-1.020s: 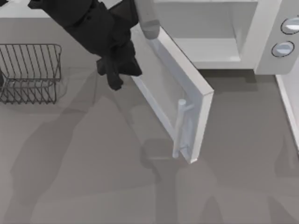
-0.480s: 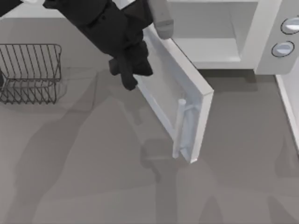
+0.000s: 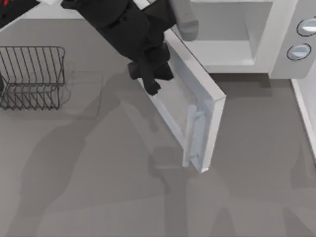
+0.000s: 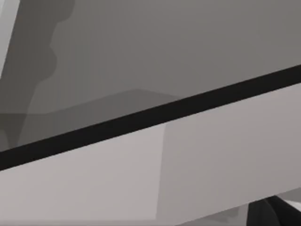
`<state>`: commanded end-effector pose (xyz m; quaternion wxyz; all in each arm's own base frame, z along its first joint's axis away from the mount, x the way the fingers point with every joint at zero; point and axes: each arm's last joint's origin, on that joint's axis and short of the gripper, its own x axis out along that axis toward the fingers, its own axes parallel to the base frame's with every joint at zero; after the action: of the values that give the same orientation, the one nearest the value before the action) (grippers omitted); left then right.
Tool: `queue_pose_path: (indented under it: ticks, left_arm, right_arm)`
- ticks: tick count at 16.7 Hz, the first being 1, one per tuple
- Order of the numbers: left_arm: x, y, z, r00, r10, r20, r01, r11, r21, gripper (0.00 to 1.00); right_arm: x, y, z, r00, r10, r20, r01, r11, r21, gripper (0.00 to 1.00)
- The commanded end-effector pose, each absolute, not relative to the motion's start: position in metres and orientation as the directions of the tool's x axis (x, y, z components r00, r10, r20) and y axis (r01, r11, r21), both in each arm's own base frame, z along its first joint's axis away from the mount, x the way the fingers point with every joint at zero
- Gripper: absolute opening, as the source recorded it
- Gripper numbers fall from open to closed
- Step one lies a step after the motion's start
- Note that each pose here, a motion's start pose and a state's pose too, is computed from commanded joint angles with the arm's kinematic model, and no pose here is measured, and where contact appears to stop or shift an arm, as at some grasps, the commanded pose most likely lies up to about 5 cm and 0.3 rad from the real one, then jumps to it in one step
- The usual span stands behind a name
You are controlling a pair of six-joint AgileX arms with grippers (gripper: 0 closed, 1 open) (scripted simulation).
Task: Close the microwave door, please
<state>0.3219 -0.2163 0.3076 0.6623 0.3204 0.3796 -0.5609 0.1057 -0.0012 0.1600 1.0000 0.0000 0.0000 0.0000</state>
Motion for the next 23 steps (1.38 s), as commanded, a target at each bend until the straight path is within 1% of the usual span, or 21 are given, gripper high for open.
queue_pose_path:
  ticks: [8,12,17,23]
  left_arm:
    - [0.322,-0.234,0.308,0.083,-0.5,-0.862,0.986,0.169,-0.003,0.0]
    - [0.322,-0.233,0.308,0.084,-0.5,-0.862,0.985,0.172,-0.004,0.0]
    - [0.321,-0.251,0.307,0.082,-0.499,-0.863,0.985,0.172,-0.006,0.0]
    - [0.321,-0.252,0.306,0.074,-0.496,-0.865,0.985,0.172,-0.015,0.0]
  right_arm:
    - [0.106,-0.001,0.16,1.0,0.0,0.0,0.0,1.0,0.0,1.0]
    - [0.106,-0.001,0.16,1.0,0.0,0.0,0.0,1.0,0.0,1.0]
    - [0.106,-0.001,0.16,1.0,0.0,0.0,0.0,1.0,0.0,1.0]
    - [0.106,-0.001,0.16,1.0,0.0,0.0,0.0,1.0,0.0,1.0]
